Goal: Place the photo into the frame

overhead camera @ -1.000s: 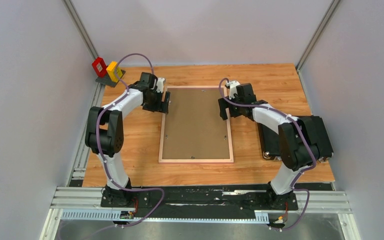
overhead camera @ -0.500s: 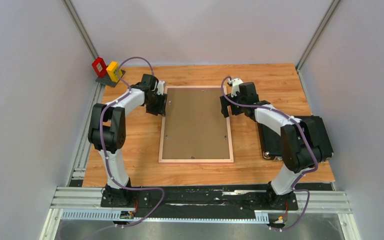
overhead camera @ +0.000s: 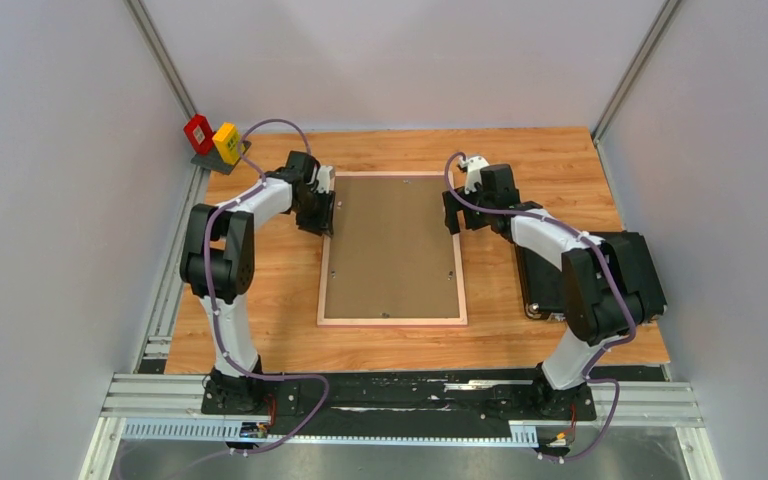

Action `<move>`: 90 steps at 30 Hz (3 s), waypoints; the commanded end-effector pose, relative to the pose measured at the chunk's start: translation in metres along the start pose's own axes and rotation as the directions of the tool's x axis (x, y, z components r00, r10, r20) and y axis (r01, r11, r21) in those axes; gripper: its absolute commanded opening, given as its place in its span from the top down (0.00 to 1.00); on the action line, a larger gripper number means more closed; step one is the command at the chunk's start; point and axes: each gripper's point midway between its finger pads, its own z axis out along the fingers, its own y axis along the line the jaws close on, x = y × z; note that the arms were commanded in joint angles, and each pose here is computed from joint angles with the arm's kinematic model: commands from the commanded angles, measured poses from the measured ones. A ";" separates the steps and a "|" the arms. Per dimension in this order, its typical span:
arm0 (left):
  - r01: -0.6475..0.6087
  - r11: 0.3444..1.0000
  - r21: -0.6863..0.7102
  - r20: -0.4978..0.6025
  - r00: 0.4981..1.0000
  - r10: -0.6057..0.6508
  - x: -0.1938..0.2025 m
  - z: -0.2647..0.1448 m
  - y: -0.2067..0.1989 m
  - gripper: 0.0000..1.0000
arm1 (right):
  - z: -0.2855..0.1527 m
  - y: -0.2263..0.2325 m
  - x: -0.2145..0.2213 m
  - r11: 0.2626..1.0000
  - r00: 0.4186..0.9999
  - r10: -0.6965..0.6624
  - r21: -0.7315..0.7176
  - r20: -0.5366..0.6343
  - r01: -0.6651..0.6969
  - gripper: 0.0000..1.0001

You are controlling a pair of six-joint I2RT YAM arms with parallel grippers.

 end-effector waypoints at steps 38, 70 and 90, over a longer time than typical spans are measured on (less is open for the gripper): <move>0.036 0.998 0.045 -0.021 0.999 -0.035 0.005 0.014 -0.009 0.81 | 0.083 -0.029 -0.028 0.983 0.982 0.167 0.091 -0.086 -0.159 0.26; 0.027 0.999 0.045 -0.022 0.999 -0.026 0.005 0.012 -0.009 0.84 | 0.084 -0.036 -0.018 0.983 0.981 0.159 0.109 -0.112 -0.147 0.53; 0.023 0.999 0.041 -0.008 1.000 -0.022 0.002 0.008 -0.010 0.86 | 0.073 -0.038 -0.011 0.992 0.983 0.100 0.087 -0.152 -0.087 0.65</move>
